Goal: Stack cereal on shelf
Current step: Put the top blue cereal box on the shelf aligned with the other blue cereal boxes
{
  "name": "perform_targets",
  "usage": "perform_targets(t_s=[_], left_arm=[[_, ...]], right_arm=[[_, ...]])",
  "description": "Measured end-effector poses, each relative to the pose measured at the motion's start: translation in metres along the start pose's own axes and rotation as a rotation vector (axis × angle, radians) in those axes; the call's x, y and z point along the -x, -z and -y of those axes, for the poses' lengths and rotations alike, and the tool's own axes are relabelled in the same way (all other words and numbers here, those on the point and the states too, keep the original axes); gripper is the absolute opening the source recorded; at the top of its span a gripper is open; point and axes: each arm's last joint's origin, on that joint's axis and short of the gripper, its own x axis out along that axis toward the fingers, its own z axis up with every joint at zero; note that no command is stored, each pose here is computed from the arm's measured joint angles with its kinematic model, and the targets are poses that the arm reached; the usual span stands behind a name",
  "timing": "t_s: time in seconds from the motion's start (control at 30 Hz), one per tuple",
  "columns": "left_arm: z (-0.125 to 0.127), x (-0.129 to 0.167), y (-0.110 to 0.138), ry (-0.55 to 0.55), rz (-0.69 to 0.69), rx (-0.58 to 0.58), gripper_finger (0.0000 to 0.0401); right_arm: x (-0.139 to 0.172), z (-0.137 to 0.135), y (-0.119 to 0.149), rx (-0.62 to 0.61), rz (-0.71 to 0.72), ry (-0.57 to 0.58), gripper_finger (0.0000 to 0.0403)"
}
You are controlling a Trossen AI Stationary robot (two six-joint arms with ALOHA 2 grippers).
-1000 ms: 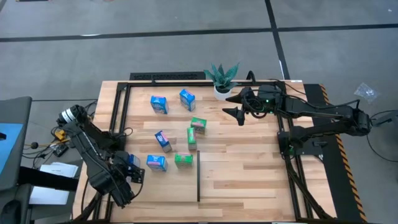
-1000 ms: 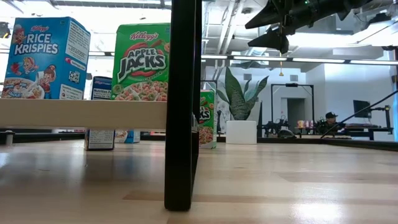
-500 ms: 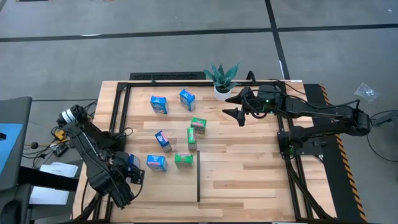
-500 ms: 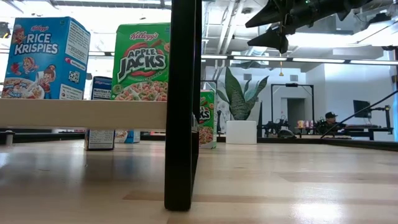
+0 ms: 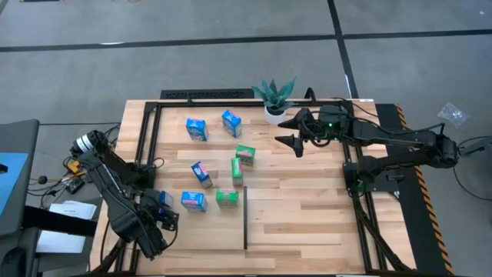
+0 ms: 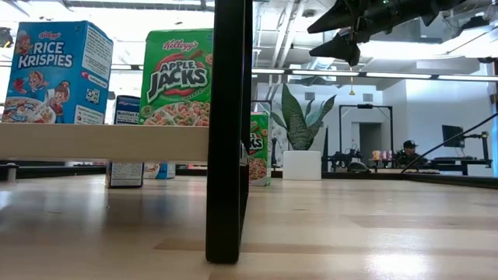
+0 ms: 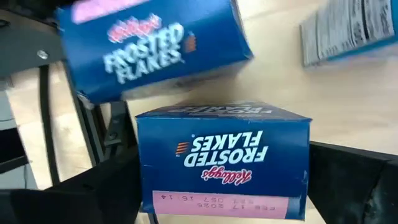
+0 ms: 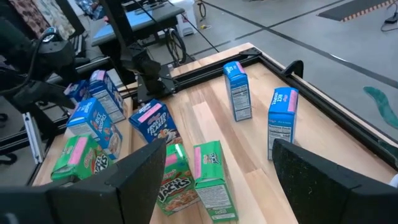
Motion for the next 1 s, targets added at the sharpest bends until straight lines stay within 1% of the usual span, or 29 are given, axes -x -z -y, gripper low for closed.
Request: perform_targets(t_s=[0.1,0.2,0.37,0.7,1.0], left_arm=[[-0.0003,-0.0002,0.0001,-0.028,-0.027,0.003,0.0377],[0.0004,-0.0003,0.0003,-0.027,-0.036,0.005,0.0396],[0.0027,-0.0003,0.0011,0.010,-0.029,0.008,0.0394],[0.0038,0.0034,0.0015,0.017,-0.047,-0.004,0.0397],[0.0044,0.0038,0.0054,-0.016,-0.133,-0.029,0.0397]], right_arm=[[0.0000,0.0000,0.0000,0.000,0.000,0.000,0.0317],[0.0000,0.0000,0.0000,0.000,0.000,-0.001,0.0317],[0.0000,0.0000,0.0000,0.000,0.000,0.000,0.0317],[0.0000,0.0000,0.0000,0.002,0.000,-0.001,0.0317],[0.0000,0.0000,0.0000,0.008,0.000,-0.001,0.0317]])
